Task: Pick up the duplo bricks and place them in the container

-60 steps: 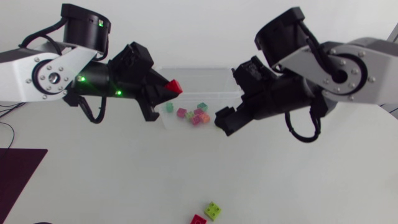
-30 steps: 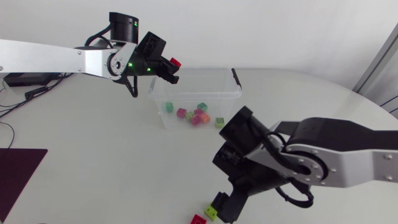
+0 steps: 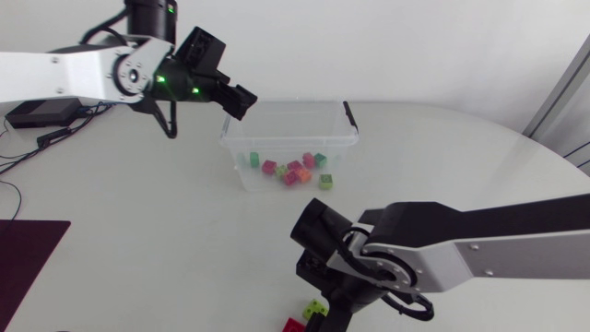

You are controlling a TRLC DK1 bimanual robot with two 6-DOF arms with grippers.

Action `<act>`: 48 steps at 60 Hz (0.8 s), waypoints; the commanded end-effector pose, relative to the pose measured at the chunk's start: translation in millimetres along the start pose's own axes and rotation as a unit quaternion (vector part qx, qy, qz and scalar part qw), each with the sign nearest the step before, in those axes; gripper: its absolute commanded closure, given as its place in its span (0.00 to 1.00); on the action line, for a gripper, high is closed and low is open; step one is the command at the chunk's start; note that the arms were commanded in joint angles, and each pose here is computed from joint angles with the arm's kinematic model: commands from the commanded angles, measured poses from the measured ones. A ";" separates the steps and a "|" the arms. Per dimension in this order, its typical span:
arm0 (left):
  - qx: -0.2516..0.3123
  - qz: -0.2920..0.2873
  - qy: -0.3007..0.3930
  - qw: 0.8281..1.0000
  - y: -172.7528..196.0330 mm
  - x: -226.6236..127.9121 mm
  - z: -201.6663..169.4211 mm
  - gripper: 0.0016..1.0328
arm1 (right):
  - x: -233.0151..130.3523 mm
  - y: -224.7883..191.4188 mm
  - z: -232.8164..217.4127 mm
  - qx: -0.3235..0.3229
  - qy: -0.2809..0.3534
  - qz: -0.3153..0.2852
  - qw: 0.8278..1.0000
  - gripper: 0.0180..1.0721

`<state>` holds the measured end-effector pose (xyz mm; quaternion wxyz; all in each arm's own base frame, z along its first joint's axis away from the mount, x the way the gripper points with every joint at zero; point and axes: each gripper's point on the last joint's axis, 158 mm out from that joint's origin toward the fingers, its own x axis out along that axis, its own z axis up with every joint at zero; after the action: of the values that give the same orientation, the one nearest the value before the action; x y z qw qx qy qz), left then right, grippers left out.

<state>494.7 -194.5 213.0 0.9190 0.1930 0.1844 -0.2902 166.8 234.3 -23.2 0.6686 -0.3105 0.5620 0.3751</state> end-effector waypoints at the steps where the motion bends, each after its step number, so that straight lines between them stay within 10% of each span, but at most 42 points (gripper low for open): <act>1: 0.037 -0.010 0.002 0.999 -16.5 -40.4 0.9 0.04 | 1.9 2.8 5.7 -0.013 0.009 -0.004 1.000 0.10; 16: 0.086 -0.056 0.086 0.991 -55.5 -113.6 -55.9 0.05 | 7.6 8.7 7.3 -0.016 0.054 0.001 0.998 0.16; 29: 0.134 -0.128 0.152 0.971 -111.8 -149.8 -113.2 0.05 | 19.8 6.3 3.8 -0.014 0.090 0.010 0.996 0.43; 35: 0.210 -0.213 0.177 0.938 -172.1 -177.0 -164.0 0.05 | 25.6 7.0 0.8 -0.014 0.096 0.021 0.995 0.63; 48: 0.279 -0.318 0.197 0.884 -242.2 -192.0 -215.8 0.05 | -10.9 -12.7 5.6 0.009 0.062 0.014 0.998 0.64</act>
<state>166.6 -183.8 69.5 0.6601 0.4086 0.3299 -0.5371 172.6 233.0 -31.8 0.6148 -0.3273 0.6232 0.3558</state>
